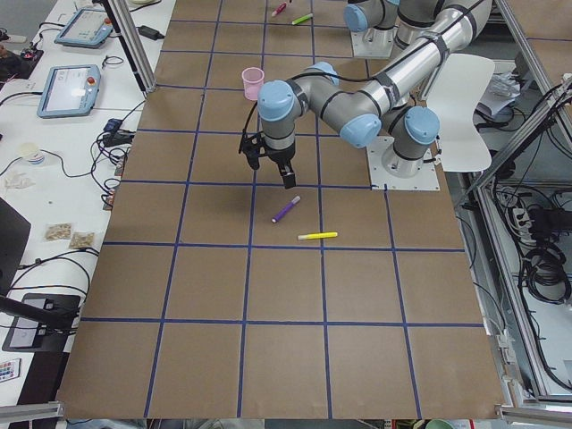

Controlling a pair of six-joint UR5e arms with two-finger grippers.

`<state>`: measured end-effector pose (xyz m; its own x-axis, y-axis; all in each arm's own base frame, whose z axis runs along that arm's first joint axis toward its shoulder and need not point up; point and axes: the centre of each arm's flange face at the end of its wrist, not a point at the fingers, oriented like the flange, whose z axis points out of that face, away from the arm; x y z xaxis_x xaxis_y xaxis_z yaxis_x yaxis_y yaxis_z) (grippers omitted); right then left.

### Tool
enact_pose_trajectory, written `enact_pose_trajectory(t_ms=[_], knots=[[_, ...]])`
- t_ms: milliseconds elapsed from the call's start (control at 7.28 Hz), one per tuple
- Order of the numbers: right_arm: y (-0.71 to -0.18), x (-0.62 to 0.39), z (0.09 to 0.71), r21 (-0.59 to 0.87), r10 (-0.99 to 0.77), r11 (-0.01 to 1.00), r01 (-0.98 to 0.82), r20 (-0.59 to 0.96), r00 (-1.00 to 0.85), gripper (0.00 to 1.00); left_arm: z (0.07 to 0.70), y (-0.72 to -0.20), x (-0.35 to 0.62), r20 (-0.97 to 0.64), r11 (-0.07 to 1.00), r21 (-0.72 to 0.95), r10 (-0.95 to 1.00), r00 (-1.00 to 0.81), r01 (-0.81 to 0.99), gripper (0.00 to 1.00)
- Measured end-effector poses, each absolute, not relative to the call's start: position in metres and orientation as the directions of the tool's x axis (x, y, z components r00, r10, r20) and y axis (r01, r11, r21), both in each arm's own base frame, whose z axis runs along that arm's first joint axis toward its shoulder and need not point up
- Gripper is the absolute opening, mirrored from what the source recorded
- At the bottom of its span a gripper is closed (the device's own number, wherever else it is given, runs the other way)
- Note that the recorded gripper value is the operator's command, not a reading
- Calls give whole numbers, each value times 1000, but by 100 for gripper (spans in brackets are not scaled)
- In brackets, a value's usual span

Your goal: Insert purple and pink pens into pink cup

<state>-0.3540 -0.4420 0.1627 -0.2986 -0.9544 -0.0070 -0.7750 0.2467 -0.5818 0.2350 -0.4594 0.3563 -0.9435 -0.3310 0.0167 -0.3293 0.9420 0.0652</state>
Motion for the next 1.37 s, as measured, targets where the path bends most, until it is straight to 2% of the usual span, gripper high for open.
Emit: enact_pose_trajectory(t_ms=[137, 275, 550, 824, 962, 1099, 1237, 1374], knots=[[-441, -357, 156, -587, -953, 251, -770, -12, -302, 70, 338, -457, 241, 5, 939, 44, -343, -939, -342, 93], [-442, -358, 152, -592, -953, 253, -765, -13, -304, 66, 320, -454, 242, 3, 933, 43, -357, -934, -357, 90], [-443, -359, 148, -596, -953, 246, -764, -3, -304, 58, 287, -448, 237, 4, 921, 51, -388, -922, -387, 94], [-443, -359, 145, -600, -953, 243, -762, -4, -301, 58, 264, -452, 242, -10, 913, 35, -407, -913, -407, 98], [-443, -359, 142, -603, -953, 245, -759, -8, -301, 49, 252, -456, 247, -23, 906, 29, -422, -906, -423, 100], [-443, -359, 140, -605, -953, 246, -758, -10, -301, 30, 240, -460, 251, -25, 889, 35, -455, -890, -456, 100], [-443, -359, 139, -606, -954, 246, -757, -11, -301, 21, 227, -462, 252, -23, 861, 49, -506, -862, -507, 100], [-443, -359, 138, -608, -953, 246, -755, -12, -302, 17, 217, -465, 252, -21, 823, 63, -564, -825, -564, 100]])
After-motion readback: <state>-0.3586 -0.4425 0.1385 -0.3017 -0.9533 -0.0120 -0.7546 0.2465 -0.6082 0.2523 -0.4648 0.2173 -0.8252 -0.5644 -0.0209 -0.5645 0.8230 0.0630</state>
